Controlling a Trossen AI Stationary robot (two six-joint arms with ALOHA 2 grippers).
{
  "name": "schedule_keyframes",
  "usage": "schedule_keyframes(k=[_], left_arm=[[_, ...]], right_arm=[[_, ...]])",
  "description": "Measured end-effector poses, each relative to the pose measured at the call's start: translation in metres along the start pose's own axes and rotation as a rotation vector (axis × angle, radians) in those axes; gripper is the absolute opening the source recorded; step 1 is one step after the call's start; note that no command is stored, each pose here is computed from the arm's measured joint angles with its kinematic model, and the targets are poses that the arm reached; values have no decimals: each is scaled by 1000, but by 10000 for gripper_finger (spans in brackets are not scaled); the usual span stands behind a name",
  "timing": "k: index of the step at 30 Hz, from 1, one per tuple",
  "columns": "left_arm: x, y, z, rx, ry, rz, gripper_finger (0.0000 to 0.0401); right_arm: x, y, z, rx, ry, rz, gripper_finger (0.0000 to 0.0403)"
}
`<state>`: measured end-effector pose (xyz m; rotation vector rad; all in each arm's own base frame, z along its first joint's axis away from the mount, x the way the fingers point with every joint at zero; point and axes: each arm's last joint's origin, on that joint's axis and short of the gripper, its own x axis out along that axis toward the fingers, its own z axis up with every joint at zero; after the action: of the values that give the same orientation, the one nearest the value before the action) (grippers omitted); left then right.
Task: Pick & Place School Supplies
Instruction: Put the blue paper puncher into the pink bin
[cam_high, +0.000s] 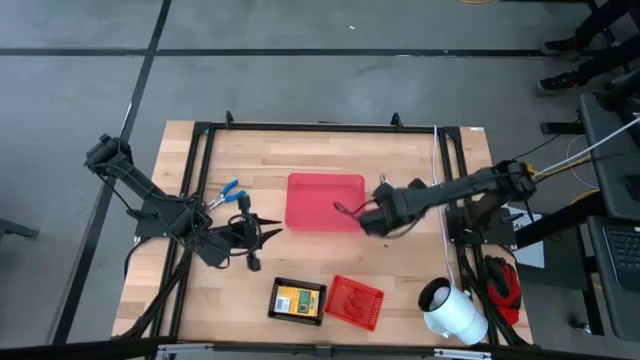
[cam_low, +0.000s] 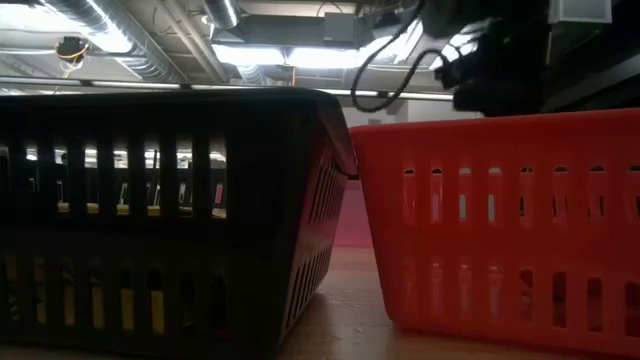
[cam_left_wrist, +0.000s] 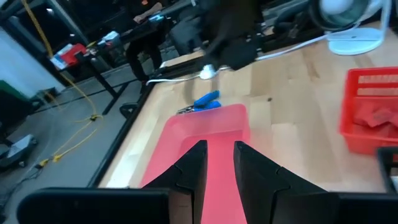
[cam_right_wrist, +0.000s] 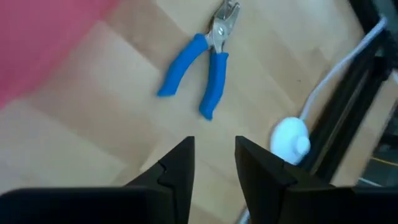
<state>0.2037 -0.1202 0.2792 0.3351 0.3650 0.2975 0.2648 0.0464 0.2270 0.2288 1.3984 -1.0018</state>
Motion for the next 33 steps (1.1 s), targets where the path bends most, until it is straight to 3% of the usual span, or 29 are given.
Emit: schedule_keyframes(k=[6, 11, 16, 28, 33], left_arm=[[-1, -3, 0, -26, -2, -68, 77], [-5, -6, 0, -35, -6, -96, 77], [-10, -10, 0, -35, -14, -119, 77], [-13, -12, 1, -38, -23, -122, 77], [-12, -12, 1, -28, -24, -117, 77]], right_arm=[[40, -24, 27, 83, 53, 89, 136], [57, -53, 31, 164, 73, 117, 133], [80, -70, 26, 231, 112, 236, 126], [129, -75, 16, 339, 117, 416, 125], [140, -79, 14, 367, 119, 416, 125]])
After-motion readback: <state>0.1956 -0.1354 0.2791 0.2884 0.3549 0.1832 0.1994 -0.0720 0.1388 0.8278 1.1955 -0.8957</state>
